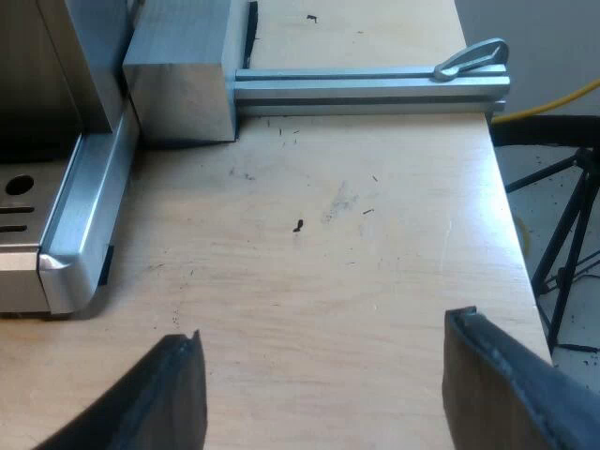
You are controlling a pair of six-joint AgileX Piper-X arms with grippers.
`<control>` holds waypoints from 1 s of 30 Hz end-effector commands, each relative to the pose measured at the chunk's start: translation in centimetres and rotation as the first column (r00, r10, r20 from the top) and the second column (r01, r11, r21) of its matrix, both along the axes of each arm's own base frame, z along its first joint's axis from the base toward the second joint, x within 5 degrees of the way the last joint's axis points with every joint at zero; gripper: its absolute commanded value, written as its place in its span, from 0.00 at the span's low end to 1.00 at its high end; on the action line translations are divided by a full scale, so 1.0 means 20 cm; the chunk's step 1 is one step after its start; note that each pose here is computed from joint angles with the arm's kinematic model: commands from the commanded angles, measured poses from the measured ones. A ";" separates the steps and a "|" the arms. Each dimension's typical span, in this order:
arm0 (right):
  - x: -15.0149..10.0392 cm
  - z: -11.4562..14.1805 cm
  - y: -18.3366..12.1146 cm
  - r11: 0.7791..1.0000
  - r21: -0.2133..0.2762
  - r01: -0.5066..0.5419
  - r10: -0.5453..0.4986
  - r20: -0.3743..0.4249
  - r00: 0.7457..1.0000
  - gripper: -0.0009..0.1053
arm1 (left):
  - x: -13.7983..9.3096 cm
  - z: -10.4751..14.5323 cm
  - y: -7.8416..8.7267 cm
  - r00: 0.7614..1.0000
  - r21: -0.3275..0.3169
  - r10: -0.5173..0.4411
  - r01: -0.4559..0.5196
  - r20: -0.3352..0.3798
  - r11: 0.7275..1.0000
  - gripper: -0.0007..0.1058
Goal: Remove mug from coffee machine
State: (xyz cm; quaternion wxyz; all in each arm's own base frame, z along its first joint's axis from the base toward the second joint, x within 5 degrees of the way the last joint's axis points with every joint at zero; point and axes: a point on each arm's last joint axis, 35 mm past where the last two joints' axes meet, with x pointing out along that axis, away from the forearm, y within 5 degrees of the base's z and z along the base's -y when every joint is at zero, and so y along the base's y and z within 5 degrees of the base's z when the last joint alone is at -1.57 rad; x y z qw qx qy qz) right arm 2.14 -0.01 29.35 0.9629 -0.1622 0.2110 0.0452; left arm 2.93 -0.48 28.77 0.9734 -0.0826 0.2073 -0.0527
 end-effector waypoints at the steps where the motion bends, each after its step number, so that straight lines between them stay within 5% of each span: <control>1: 0.01 0.00 0.00 1.000 -0.004 -0.005 0.005 0.000 1.000 0.54 | 0.01 0.01 0.00 1.000 -0.008 -0.004 0.004 0.001 1.000 0.75; 15: 0.01 0.08 0.01 0.997 0.020 -0.071 0.071 0.009 0.997 0.54 | -0.01 0.06 -0.02 0.993 -0.046 -0.112 0.113 0.036 0.993 0.75; 22: 0.10 0.16 0.04 0.982 0.085 -0.166 0.166 0.008 0.986 0.54 | -0.04 0.16 -0.04 0.957 -0.042 -0.245 0.254 0.155 0.966 0.75; 25: 0.12 0.17 0.05 0.978 0.087 -0.191 0.192 -0.006 0.981 0.54 | -0.04 0.17 -0.04 0.941 -0.029 -0.293 0.302 0.172 0.953 0.75; 30: 0.22 0.21 0.11 0.941 0.043 -0.337 0.338 -0.033 0.941 0.54 | 0.00 0.18 -0.06 0.900 0.033 -0.382 0.384 0.207 0.923 0.75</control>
